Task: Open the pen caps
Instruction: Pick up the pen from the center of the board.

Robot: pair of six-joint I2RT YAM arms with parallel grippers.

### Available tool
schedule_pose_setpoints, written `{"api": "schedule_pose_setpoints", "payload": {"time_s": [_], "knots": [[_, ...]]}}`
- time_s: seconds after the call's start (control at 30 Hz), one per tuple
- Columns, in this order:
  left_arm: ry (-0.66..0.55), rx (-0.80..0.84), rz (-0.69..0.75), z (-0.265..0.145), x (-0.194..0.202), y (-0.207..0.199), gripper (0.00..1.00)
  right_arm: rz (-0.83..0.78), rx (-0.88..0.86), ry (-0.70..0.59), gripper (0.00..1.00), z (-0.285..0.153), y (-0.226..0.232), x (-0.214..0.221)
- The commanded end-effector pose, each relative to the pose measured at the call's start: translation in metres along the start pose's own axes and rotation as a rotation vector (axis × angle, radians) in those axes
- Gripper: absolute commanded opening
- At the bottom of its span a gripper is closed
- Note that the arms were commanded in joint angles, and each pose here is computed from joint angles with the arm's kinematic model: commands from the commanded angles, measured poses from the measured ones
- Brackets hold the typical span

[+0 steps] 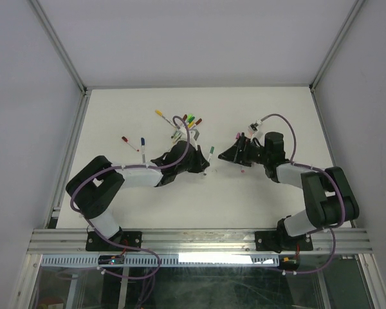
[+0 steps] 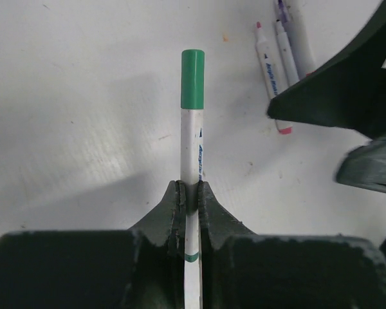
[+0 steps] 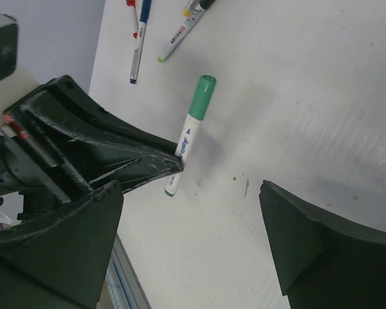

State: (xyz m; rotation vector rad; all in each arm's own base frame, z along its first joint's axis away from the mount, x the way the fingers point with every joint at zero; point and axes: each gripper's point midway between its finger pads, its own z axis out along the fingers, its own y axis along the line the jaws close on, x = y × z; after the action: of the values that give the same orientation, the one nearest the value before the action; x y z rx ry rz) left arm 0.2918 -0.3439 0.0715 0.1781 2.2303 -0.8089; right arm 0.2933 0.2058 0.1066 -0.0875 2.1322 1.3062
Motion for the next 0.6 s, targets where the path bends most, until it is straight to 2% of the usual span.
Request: {"api": "schedule_pose_setpoints", "payload": {"time_s": [0.0,0.23,0.47,0.57], "knots": [[-0.163,0.239,-0.143,-0.012,-0.039,-0.059,0.0,0.039,0.026,-0.034,0.89,0.017,-0.009,-0.008],[-0.118,0.335,-0.197,-0.003,-0.023,-0.081,0.0,0.086,-0.028,0.075,0.78,0.035,-0.01,0.013],[-0.098,0.341,-0.22,0.006,-0.014,-0.082,0.0,0.096,-0.057,0.072,0.77,0.035,-0.003,0.01],[-0.095,0.352,-0.227,0.005,-0.014,-0.083,0.0,0.097,-0.045,0.074,0.72,0.036,-0.006,0.011]]}}
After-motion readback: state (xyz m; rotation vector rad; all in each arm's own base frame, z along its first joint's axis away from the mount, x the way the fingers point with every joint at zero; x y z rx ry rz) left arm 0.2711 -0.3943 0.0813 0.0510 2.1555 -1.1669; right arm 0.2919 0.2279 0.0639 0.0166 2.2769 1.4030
